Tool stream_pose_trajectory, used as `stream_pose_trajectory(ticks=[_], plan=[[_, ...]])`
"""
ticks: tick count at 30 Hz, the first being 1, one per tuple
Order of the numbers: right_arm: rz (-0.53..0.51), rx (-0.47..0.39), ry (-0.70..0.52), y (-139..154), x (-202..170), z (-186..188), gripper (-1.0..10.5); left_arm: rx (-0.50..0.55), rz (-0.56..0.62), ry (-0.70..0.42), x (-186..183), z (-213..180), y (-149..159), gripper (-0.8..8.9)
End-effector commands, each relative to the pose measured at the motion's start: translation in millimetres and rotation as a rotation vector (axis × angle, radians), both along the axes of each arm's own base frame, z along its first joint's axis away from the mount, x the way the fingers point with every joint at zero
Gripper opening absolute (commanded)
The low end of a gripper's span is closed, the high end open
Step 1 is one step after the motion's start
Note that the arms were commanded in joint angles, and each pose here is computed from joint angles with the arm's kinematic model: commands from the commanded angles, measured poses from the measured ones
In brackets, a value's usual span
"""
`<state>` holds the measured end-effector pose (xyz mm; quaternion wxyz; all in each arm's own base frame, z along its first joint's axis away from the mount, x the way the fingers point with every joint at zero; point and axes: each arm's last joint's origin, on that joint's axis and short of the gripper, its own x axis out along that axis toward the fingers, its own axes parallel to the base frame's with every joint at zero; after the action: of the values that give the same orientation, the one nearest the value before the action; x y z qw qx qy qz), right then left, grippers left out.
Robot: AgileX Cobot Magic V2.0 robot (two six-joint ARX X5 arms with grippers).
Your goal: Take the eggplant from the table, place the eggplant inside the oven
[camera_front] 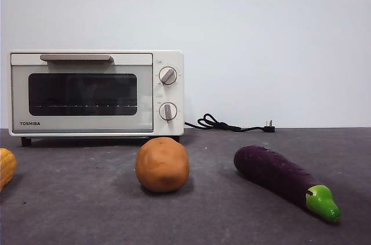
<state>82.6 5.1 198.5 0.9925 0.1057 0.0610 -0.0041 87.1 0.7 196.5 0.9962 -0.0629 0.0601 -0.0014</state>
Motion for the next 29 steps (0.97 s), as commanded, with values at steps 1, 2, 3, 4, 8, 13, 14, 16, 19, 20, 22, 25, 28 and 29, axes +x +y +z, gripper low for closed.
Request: stream_pose_trajectory(ticks=[1,2,3,4,8,13,14,16,19,20,22,25,28,29], plan=[[0.016,0.018,-0.048,0,-3,21,-0.1,-0.021,-0.032,-0.030,-2,16,-1,-0.05],[0.027,0.019,-0.056,0,-4,28,-0.1,-0.033,-0.045,-0.035,-2,22,-2,-0.05],[0.038,0.021,-0.059,1,-5,34,-0.1,-0.041,-0.058,-0.037,-2,27,-2,-0.05],[0.055,0.022,-0.062,1,-5,42,-0.1,-0.042,-0.073,-0.040,-1,34,-2,-0.05],[0.116,0.023,-0.016,3,-4,70,-0.1,-0.049,-0.140,-0.032,2,60,-4,-0.05],[0.190,-0.026,0.083,5,2,105,-0.1,-0.060,-0.226,0.004,11,95,-7,-0.05],[0.207,-0.041,0.103,6,3,112,-0.1,-0.061,-0.246,0.011,13,103,-7,-0.05],[0.240,-0.065,0.136,7,6,127,-0.1,-0.066,-0.277,0.023,17,118,-8,-0.05],[0.287,-0.089,0.180,9,11,148,-0.1,-0.058,-0.322,0.033,22,143,-9,-0.05],[0.299,-0.094,0.191,9,13,155,-0.1,-0.048,-0.337,0.032,23,151,-9,-0.05],[0.332,-0.105,0.209,10,16,170,-0.1,-0.026,-0.365,0.036,26,169,-10,-0.05],[0.380,-0.115,0.219,12,20,191,-0.1,-0.011,-0.384,0.039,28,193,-11,-0.05],[0.422,-0.123,0.214,13,24,212,-0.1,-0.007,-0.386,0.042,30,214,-11,-0.05],[0.434,-0.122,0.212,14,24,218,-0.1,-0.008,-0.386,0.046,31,219,-11,-0.05]])
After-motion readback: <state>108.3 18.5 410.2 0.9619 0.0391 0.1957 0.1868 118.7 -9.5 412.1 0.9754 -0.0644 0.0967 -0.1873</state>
